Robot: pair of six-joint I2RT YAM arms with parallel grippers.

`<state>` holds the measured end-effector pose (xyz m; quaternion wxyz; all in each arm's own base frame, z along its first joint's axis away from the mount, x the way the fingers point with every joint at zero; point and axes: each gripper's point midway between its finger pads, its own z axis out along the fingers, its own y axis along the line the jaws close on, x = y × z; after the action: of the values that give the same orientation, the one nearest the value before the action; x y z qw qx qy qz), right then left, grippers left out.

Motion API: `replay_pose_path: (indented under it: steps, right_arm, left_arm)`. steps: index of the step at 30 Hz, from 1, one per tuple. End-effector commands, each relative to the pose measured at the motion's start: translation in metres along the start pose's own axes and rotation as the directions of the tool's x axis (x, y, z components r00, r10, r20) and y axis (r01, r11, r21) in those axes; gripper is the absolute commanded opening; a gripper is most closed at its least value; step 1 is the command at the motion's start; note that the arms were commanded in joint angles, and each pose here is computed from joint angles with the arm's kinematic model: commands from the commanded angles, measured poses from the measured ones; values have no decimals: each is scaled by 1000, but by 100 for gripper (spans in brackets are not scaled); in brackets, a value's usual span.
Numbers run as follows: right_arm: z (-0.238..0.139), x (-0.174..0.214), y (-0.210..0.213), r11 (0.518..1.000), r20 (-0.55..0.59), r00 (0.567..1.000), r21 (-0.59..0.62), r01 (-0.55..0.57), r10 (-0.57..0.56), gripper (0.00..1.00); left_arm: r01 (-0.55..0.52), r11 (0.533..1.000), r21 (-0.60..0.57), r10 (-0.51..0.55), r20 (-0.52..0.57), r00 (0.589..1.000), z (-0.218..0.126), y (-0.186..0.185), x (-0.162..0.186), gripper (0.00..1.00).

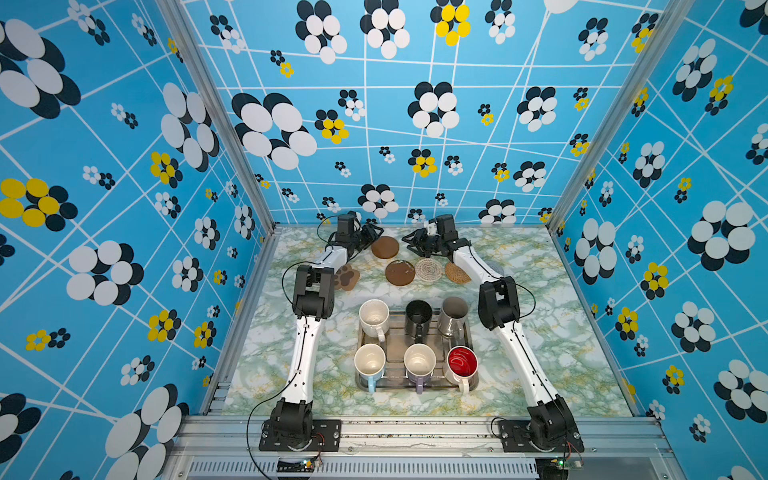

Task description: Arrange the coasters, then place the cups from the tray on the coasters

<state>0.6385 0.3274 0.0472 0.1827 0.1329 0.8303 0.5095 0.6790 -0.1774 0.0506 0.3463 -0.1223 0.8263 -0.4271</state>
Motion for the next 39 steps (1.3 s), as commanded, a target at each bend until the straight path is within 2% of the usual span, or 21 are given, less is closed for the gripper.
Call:
replay_pose_path:
  steps: [1,15,39]
  right_arm:
    - [10,3,-8,1000,7,1000,4,-11,11,50]
    - [35,32,-2,1000,-32,999,-27,5,-6,51]
    - [32,63,4,999,-175,984,-41,24,-31,48]
  left_arm:
    - [3,998,-62,-7,-52,999,-10,13,14,57]
    - [-5,998,-67,0,-77,997,-19,12,21,57]
    - [-70,988,-137,47,-166,985,-40,14,41,57]
